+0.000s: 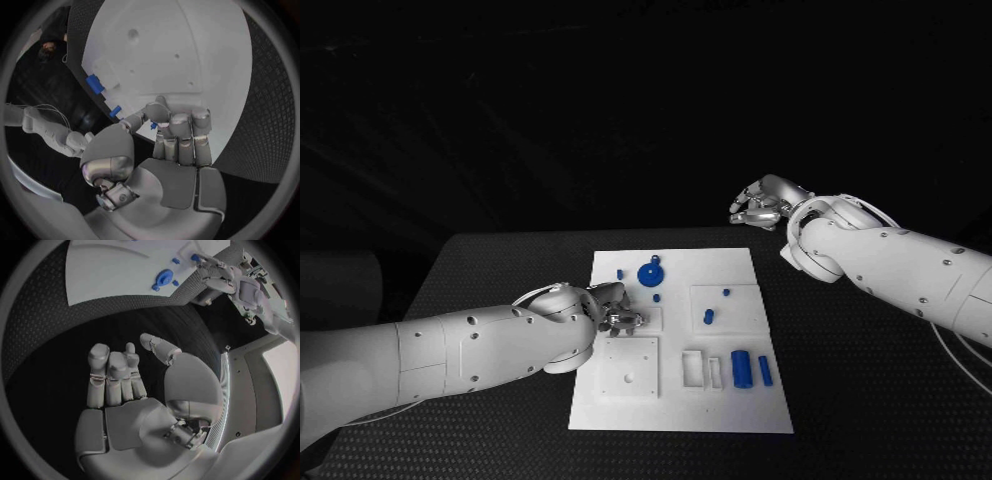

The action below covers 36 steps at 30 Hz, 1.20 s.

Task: Assemble the parts on the task board

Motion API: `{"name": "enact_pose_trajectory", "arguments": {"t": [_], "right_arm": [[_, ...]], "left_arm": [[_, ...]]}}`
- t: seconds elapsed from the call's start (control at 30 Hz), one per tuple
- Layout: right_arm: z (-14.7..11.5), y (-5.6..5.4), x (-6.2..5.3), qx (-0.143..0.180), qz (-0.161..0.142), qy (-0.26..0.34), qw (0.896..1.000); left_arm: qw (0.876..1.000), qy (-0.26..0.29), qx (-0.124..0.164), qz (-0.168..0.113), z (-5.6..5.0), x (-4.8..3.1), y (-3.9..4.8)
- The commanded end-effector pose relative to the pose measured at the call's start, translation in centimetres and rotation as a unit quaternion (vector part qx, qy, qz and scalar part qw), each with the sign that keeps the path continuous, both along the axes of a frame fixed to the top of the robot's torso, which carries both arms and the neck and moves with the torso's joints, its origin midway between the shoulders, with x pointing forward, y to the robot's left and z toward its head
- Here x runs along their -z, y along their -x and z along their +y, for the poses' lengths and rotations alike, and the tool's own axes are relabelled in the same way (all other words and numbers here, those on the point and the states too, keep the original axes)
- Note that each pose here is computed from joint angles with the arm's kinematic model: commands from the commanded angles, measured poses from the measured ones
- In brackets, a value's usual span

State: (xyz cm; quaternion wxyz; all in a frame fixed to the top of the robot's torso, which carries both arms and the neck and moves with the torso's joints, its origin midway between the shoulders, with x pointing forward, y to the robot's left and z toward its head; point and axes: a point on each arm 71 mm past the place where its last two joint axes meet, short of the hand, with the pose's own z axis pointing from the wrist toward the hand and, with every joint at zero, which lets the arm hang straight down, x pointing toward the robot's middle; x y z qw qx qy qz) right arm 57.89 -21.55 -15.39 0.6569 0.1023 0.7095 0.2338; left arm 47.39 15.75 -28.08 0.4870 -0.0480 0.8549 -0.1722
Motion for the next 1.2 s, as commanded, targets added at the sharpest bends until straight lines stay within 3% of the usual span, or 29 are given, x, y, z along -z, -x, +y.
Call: {"name": "enact_pose_trajectory", "arguments": {"t": [0.03,1.2], "right_arm": [[0.03,0.02,0.14,-0.004,0.005,0.002,1.0],[-0.03,0.04,0.42,-0.004,0.009,0.002,1.0]], "left_arm": [[1.0,0.011,0.007,0.001,-0.31,-0.1,0.18],[1.0,0.015,-0.006,-0.001,0.55,-0.28,-0.22]]}}
